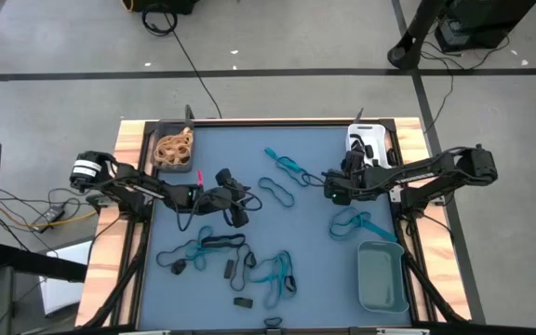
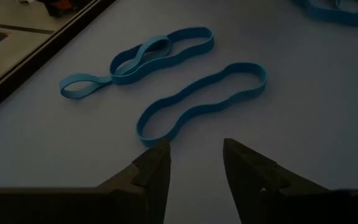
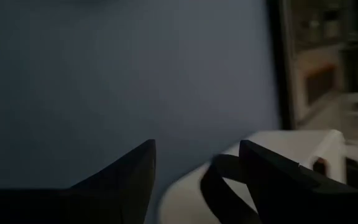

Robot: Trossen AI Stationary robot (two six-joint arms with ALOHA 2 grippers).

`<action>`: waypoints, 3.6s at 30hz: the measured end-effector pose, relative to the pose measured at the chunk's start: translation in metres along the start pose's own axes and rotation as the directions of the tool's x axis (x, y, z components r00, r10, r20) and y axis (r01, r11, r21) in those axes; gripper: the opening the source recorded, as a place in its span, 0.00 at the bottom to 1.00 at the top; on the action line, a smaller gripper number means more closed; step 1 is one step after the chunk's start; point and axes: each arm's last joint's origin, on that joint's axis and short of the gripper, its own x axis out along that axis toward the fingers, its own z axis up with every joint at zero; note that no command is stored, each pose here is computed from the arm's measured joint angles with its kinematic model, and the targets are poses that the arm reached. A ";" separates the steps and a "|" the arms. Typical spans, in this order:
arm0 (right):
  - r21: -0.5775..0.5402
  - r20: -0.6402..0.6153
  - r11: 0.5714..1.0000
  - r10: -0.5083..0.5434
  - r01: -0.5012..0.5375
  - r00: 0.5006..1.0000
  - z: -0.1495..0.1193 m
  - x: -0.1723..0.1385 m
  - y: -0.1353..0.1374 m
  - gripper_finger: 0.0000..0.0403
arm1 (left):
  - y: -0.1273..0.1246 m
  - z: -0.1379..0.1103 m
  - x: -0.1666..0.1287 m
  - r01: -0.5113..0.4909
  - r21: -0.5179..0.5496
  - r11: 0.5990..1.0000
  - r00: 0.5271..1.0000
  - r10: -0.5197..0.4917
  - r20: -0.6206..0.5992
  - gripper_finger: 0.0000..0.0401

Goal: Sort rubber bands into baskets
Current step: Adjust the black rubber band in the white bin, then put the black rubber band into the white bin

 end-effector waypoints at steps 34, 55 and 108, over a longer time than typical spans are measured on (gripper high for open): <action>0.226 -0.132 0.929 -0.268 0.292 0.954 0.003 -0.013 -0.035 0.02 | 0.000 -0.002 0.000 -0.002 0.007 1.000 1.000 0.002 -0.024 0.38; 0.706 -0.394 0.650 0.029 0.283 0.918 -0.025 -0.031 -0.101 0.47 | 0.000 -0.002 0.000 -0.003 -0.033 0.999 1.000 0.002 -0.023 0.38; 0.666 -0.032 0.665 0.480 -0.340 0.877 0.081 -0.034 -0.122 0.61 | -0.002 0.010 -0.033 -0.059 -0.184 0.981 0.998 0.060 0.003 0.38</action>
